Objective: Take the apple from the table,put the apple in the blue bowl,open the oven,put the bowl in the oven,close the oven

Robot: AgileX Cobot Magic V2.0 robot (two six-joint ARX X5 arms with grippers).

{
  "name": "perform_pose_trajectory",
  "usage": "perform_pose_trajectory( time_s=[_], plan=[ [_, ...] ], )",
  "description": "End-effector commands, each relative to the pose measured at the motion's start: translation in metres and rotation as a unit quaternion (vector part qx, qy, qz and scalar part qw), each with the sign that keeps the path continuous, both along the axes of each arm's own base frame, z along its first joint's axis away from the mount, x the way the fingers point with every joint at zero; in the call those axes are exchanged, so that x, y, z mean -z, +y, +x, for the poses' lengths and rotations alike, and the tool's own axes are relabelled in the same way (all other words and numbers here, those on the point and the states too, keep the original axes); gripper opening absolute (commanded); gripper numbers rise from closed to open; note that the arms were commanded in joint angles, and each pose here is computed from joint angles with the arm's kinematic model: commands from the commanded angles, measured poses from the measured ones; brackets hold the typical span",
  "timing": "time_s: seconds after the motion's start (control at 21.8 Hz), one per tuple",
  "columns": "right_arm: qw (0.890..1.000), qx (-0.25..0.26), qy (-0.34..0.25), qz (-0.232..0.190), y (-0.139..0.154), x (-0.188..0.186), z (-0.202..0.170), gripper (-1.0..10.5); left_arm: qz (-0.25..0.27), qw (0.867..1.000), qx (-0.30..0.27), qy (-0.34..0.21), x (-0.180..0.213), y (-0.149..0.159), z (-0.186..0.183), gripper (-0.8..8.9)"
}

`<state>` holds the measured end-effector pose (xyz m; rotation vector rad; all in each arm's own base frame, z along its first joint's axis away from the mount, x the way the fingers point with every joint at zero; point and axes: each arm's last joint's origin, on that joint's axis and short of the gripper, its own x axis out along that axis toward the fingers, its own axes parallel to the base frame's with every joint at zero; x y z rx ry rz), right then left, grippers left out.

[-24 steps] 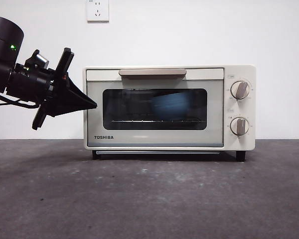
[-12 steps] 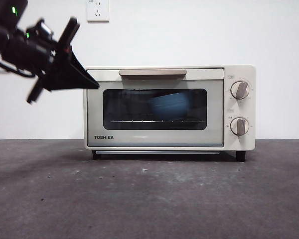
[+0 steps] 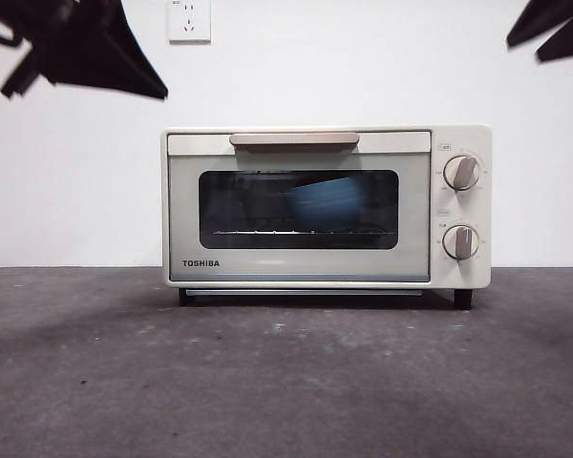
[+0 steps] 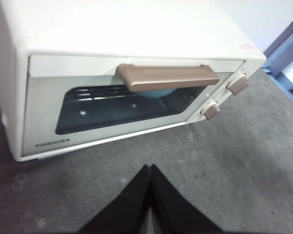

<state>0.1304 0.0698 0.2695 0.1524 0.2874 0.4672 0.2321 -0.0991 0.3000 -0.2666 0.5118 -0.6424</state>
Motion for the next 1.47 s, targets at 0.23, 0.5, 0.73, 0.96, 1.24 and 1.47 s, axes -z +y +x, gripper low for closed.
perform_pose_trajectory(
  time_s=[0.23, 0.5, 0.73, 0.96, 1.24, 1.47],
  plan=[
    [0.999, -0.003, -0.036, 0.007, 0.003, -0.002, 0.004, 0.1, 0.015, 1.000, -0.003, -0.017, -0.014, -0.002, -0.015, 0.07],
    [0.998, 0.043, -0.046, 0.002, 0.001, -0.004, 0.005, 0.1, 0.013, 1.000, -0.004, -0.019, -0.015, -0.001, -0.016, 0.07],
    [0.997, 0.055, -0.047, 0.000, 0.000, -0.004, 0.006, 0.1, 0.013, 1.000, -0.004, -0.018, -0.015, -0.001, -0.016, 0.07],
    [0.997, 0.055, -0.047, 0.000, 0.000, -0.004, 0.006, 0.1, 0.011, 1.000, -0.004, -0.022, -0.016, -0.002, -0.016, 0.07],
    [0.997, 0.055, -0.047, 0.000, 0.000, -0.004, 0.006, 0.1, 0.045, 0.997, 0.011, -0.055, -0.016, -0.001, -0.015, 0.07],
    [0.997, 0.055, -0.047, 0.000, 0.000, -0.004, 0.006, 0.1, 0.099, 0.988, -0.083, -0.085, -0.021, 0.019, -0.013, 0.07]
  ],
)
